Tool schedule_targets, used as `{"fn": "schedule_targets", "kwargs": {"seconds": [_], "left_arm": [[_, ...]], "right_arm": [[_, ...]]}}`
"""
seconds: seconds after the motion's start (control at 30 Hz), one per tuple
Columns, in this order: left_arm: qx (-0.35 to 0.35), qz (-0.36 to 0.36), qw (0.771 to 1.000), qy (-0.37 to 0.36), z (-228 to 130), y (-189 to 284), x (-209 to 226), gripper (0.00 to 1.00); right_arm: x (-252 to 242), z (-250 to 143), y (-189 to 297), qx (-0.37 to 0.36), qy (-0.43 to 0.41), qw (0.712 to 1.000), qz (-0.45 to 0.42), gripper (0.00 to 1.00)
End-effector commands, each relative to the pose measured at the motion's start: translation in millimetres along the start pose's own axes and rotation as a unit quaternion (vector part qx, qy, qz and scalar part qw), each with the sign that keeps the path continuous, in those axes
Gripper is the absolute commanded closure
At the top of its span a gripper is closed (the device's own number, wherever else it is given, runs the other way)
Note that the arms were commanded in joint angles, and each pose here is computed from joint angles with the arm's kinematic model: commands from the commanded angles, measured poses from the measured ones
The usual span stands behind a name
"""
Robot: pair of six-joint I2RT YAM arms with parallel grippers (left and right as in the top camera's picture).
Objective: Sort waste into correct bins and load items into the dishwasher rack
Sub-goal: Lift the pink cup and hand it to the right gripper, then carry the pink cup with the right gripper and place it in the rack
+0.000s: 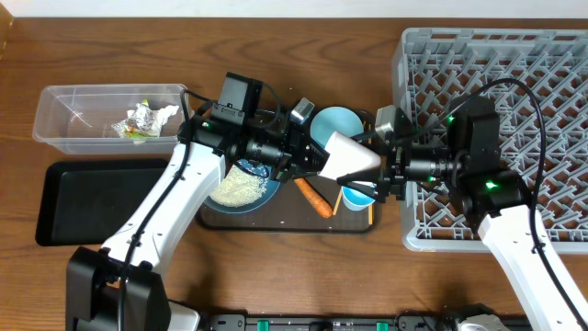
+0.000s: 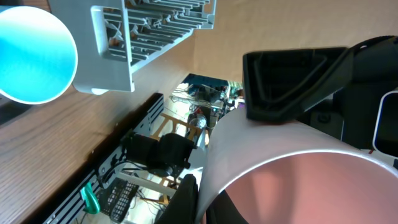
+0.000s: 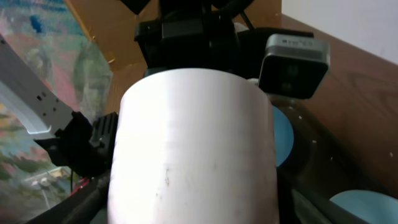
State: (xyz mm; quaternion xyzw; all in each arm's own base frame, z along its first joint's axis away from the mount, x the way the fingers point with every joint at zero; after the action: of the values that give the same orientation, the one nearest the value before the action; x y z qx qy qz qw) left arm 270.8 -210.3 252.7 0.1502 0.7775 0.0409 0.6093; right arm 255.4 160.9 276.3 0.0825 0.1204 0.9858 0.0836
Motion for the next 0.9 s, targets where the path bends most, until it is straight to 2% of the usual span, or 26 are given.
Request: {"fn": "schedule_targets", "kwargs": {"seconds": [0.0,0.27,0.37,0.5,0.6,0.7,0.8,0.87], "left_arm": [[0.015,-0.011,1.0,-0.004,-3.8,-1.7,-5.8,0.94],[-0.019,0.02,1.0,-0.004,3.9,-1.5,1.2,0.93],[-0.043,0.042,0.998,-0.014,9.5,-0.1,6.1,0.83],[-0.11,0.099,0.989,-0.027,25.2,12.5,20.1,0.71],[-0.179,0.178,0.967,-0.025,36.0,32.7,39.0,0.66],[-0.24,0.26,0.935,-0.02,39.2,58.4,54.9,0.66],[-0.287,0.313,0.905,-0.021,37.0,82.5,60.1,0.65],[-0.311,0.327,0.892,-0.029,34.5,95.5,57.3,0.65]], "right_arm": [[-7.5,-1.1,0.6,0.017,-0.01,0.999,-0.035,0.36],[-16.7,-8.1,2.7,0.04,-0.052,0.995,-0.081,0.49],[-19.7,-9.0,3.6,0.043,-0.064,0.992,-0.097,0.51],[-31.2,-10.7,16.7,0.052,-0.102,0.979,-0.167,0.53],[-34.6,-10.1,34.1,0.05,-0.137,0.965,-0.216,0.58],[-34.4,-10.5,59.1,0.056,-0.169,0.947,-0.267,0.6],[-36.8,-14.2,91.5,0.08,-0.214,0.91,-0.347,0.64],[-36.8,-16.6,118.3,0.106,-0.249,0.874,-0.403,0.65]]}}
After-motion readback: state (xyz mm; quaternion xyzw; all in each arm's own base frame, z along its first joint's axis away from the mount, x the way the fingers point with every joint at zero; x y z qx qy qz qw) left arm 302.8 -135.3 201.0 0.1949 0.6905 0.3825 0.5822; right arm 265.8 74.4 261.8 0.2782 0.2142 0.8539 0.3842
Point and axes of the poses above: each gripper's point midway between its finger pads, its own y axis back along the fingers, its own x axis along the line the jaws close on, z = x × y, the point moved 6 cm from there along y, back along the fingers, and after that the axes turned 8 degrees about y, right-handed, at the moved point
